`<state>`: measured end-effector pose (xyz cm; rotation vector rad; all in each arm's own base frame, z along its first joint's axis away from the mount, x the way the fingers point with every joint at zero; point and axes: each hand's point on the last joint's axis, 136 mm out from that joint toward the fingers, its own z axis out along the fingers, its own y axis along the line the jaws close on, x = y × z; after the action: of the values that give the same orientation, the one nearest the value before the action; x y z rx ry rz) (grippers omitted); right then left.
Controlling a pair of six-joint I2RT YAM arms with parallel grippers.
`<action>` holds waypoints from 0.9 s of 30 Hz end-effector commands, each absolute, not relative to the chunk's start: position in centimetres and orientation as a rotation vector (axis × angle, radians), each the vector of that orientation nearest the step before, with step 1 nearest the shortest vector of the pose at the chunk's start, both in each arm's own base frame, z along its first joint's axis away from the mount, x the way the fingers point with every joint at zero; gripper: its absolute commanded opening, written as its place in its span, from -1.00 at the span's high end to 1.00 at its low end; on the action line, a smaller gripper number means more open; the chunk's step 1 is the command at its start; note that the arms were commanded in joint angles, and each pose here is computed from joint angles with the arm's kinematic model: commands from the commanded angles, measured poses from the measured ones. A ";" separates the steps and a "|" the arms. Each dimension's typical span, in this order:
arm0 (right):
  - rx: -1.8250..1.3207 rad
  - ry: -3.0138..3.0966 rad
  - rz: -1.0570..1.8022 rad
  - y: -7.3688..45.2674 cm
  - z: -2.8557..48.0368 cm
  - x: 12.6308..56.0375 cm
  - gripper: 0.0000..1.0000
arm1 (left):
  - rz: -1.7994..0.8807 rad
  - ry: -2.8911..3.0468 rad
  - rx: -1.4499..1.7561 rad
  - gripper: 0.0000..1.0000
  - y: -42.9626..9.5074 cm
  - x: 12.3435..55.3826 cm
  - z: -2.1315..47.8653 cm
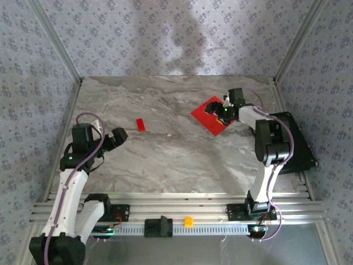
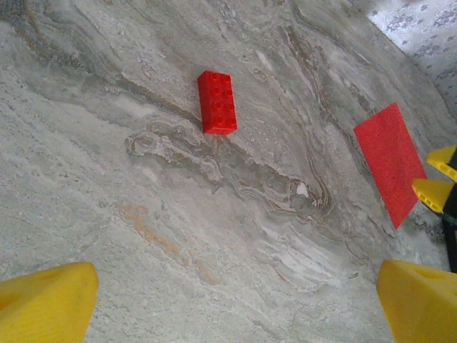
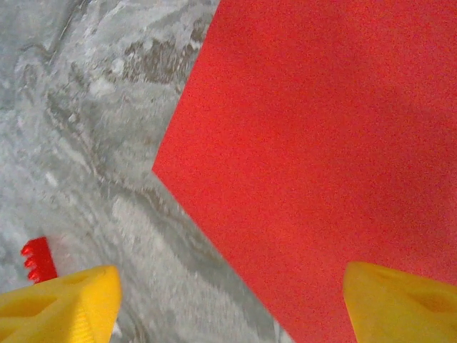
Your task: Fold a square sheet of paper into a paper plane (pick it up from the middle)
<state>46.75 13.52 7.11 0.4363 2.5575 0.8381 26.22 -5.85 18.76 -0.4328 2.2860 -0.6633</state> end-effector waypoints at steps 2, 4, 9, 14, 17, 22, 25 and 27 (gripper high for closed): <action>0.465 2.657 0.721 13.2 4.9 46.7 -0.66 | -0.696 2.306 -0.424 -0.99 -6.2 26.2 18.8; 0.467 2.692 0.692 12.9 4.0 46.3 -0.66 | -0.686 2.310 -0.439 -1.00 -6.1 26.2 18.6; 0.419 2.787 0.661 12.8 2.4 43.4 -0.66 | -0.686 2.315 -0.428 -0.99 -6.1 25.6 18.3; 0.270 2.905 0.635 14.0 1.5 38.4 -0.67 | -0.664 2.297 -0.460 -0.99 -5.7 25.8 18.3; 0.116 2.976 0.622 15.5 0.7 33.9 -0.67 | -0.660 2.283 -0.490 -0.99 -5.4 26.0 18.5; -0.214 3.044 0.587 18.2 -0.4 26.4 -0.69 | -0.766 2.304 -0.472 -0.99 -6.8 26.5 18.9; -0.333 3.036 0.653 19.5 -0.4 23.7 -0.69 | -0.864 2.318 -0.452 -1.00 -8.0 26.8 19.2; -0.390 3.006 0.701 20.3 0.4 23.0 -0.69 | -0.874 2.329 -0.466 -0.99 -8.1 27.0 19.1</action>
<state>28.07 21.64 3.22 -0.3321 2.8251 0.7157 26.41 -7.27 17.03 -0.4893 2.3698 -0.7855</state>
